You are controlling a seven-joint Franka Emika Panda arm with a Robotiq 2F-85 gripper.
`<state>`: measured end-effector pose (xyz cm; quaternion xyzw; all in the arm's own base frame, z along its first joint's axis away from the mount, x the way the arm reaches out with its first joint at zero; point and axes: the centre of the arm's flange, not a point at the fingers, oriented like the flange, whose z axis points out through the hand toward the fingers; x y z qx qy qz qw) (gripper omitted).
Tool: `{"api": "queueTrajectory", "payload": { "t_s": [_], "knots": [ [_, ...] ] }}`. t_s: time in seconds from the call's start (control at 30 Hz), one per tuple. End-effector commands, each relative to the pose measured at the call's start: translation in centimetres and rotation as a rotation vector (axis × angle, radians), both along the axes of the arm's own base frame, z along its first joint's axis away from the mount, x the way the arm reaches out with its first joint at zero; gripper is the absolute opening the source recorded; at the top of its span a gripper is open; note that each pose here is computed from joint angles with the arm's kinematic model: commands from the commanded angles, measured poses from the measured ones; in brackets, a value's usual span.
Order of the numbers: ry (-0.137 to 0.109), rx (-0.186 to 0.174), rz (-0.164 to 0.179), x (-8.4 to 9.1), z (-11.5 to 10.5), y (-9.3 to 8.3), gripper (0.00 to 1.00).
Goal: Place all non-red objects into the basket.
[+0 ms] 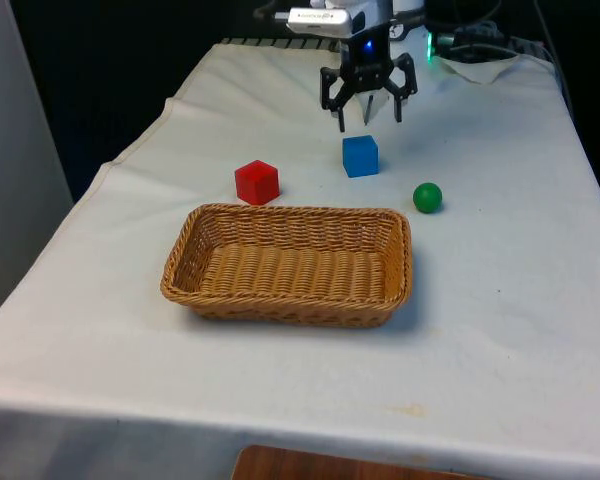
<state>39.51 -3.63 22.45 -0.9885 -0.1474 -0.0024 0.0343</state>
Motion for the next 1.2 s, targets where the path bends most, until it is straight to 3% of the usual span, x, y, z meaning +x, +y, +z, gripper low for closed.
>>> {"api": "queueTrajectory", "payload": {
  "t_s": [0.0,0.17,0.23,0.27,0.53,0.57,0.6,0.83,0.87,0.9,1.0,1.13,1.17],
  "knots": [
    [-0.020,-0.001,0.000,-0.1,0.0,0.1,1.00],
    [-0.031,-0.005,-0.001,-0.2,-0.3,0.0,1.00],
    [-0.019,-0.010,-0.001,-0.2,-0.4,-0.1,1.00],
    [-0.030,-0.007,-0.001,-0.2,-0.5,0.1,1.00],
    [-0.025,-0.012,-0.001,-0.2,-1.0,0.1,1.00],
    [-0.013,-0.012,0.000,-0.3,-0.8,0.0,1.00],
    [-0.026,-0.015,0.001,-0.1,-1.1,0.2,1.00],
    [-0.041,-0.036,0.002,0.4,-2.3,0.3,1.00],
    [-0.028,-0.037,0.005,0.3,-2.3,0.1,1.00],
    [-0.043,-0.039,0.002,0.4,-2.5,0.2,1.00],
    [-0.049,-0.046,0.003,0.5,-2.9,0.2,1.00],
    [-0.051,-0.055,0.004,0.5,-3.8,0.2,1.00],
    [-0.040,-0.059,0.008,0.4,-3.8,0.0,1.00]
  ]
}}
